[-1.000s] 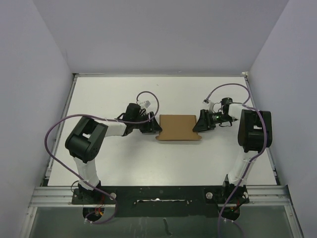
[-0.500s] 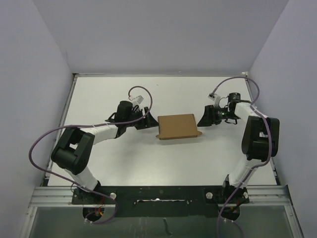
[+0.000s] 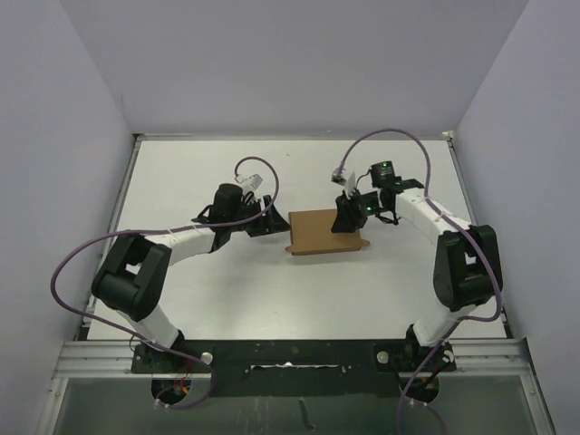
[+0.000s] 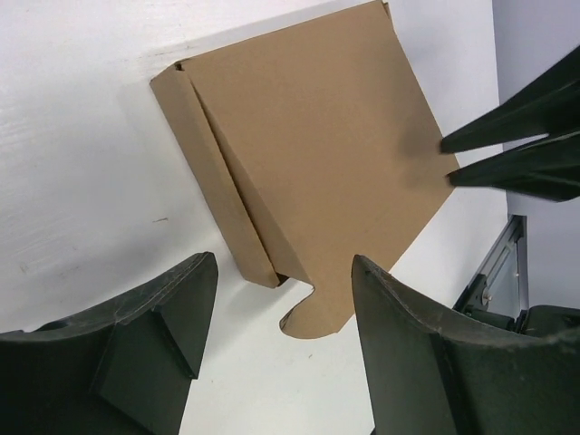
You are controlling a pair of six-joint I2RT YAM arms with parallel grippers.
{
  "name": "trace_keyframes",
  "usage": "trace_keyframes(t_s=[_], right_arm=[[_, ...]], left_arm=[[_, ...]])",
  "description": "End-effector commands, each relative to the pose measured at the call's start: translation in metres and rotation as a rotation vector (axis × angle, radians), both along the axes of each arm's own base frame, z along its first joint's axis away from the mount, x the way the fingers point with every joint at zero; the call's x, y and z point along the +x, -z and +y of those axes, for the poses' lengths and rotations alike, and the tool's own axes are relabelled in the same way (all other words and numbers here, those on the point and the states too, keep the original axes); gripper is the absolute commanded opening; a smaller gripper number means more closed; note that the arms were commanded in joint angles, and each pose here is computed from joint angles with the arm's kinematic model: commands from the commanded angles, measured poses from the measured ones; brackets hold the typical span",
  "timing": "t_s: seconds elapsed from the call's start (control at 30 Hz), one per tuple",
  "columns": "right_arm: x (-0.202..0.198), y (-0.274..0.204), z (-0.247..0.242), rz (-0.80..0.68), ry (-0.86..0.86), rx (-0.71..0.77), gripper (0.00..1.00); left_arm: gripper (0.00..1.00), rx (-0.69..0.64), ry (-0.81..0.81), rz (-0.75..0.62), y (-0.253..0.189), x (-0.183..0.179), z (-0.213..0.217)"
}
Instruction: Fold the paper box
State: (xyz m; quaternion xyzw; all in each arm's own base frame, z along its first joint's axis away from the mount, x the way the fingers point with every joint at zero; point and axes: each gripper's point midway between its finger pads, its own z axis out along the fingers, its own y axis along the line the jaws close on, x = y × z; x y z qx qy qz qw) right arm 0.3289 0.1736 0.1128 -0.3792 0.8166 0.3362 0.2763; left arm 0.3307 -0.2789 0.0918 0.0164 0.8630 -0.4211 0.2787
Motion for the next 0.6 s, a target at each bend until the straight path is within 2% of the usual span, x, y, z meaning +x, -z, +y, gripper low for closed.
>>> trace_keyframes(t_s=[0.0, 0.07, 0.3, 0.57], right_arm=[[0.010, 0.022, 0.015, -0.012, -0.049, -0.099, 0.21], [0.009, 0.035, 0.016, 0.014, -0.057, -0.139, 0.17], [0.006, 0.064, 0.011, 0.078, -0.057, -0.229, 0.14], [0.004, 0.071, 0.011, 0.111, -0.061, -0.228, 0.14]], left_arm=[[0.59, -0.014, 0.019, -0.051, -0.013, 0.010, -0.012], [0.59, -0.006, 0.019, -0.033, -0.003, 0.009, -0.012], [0.59, 0.003, 0.026, 0.005, 0.017, 0.008, -0.015], [0.62, -0.018, 0.014, 0.045, 0.033, 0.004, -0.024]])
